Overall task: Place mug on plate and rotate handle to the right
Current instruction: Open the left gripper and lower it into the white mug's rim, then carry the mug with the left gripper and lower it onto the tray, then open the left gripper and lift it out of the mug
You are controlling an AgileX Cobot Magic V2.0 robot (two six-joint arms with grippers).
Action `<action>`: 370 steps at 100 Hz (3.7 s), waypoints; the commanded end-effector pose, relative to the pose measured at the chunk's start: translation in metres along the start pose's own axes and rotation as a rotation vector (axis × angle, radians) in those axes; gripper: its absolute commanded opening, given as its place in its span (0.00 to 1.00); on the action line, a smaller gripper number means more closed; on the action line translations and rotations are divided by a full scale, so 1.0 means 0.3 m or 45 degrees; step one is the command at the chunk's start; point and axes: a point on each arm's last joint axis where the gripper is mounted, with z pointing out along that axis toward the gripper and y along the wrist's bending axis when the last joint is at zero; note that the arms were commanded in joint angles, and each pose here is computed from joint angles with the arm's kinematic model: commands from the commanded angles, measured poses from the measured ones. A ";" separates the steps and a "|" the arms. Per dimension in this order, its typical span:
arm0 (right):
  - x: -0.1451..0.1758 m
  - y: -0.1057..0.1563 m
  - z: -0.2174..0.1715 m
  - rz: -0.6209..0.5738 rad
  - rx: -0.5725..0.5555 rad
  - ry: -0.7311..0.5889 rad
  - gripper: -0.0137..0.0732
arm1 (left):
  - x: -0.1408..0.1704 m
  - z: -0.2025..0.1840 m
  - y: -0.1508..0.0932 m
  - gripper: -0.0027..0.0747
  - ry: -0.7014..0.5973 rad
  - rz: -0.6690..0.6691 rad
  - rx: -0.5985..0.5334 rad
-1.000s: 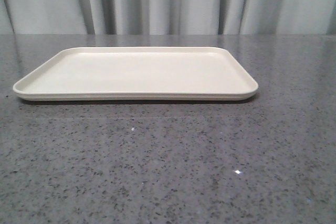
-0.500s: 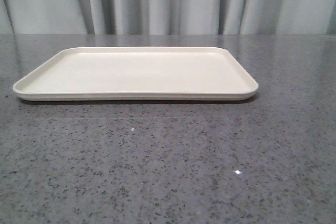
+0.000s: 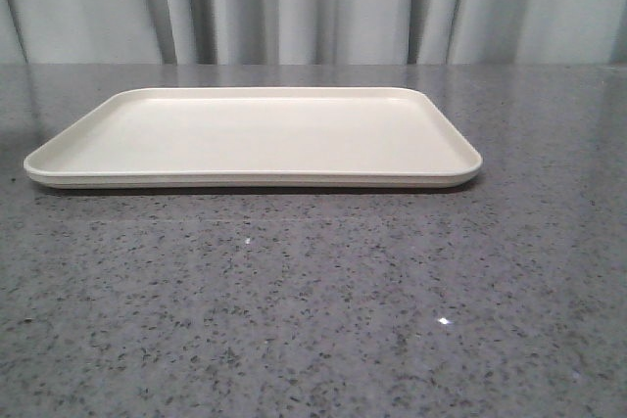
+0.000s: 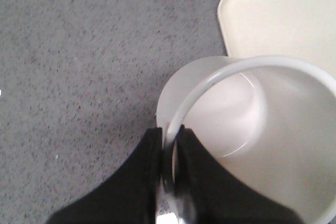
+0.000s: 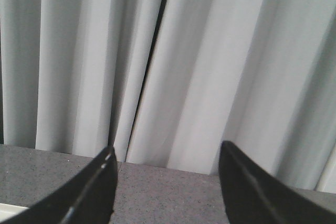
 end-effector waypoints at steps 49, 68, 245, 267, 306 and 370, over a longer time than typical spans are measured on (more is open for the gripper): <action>-0.034 -0.005 0.004 -0.022 0.015 -0.060 0.66 | -0.260 0.137 -0.363 0.01 -0.067 0.356 0.301; -0.031 -0.005 0.004 -0.024 0.016 -0.047 0.66 | -0.265 0.292 -0.414 0.01 0.072 0.356 0.342; -0.029 -0.008 0.004 -0.052 0.028 -0.039 0.66 | -0.234 0.522 -0.536 0.01 0.244 0.420 0.392; -0.029 -0.008 0.004 -0.052 0.028 -0.039 0.66 | -0.233 0.522 -0.535 0.07 0.246 0.421 0.392; -0.028 -0.008 0.004 -0.052 0.028 -0.036 0.66 | -0.230 0.515 -0.534 0.40 0.259 0.422 0.394; -0.027 -0.008 0.004 -0.052 0.028 -0.031 0.66 | -0.355 0.152 -0.453 0.40 -0.172 0.418 0.322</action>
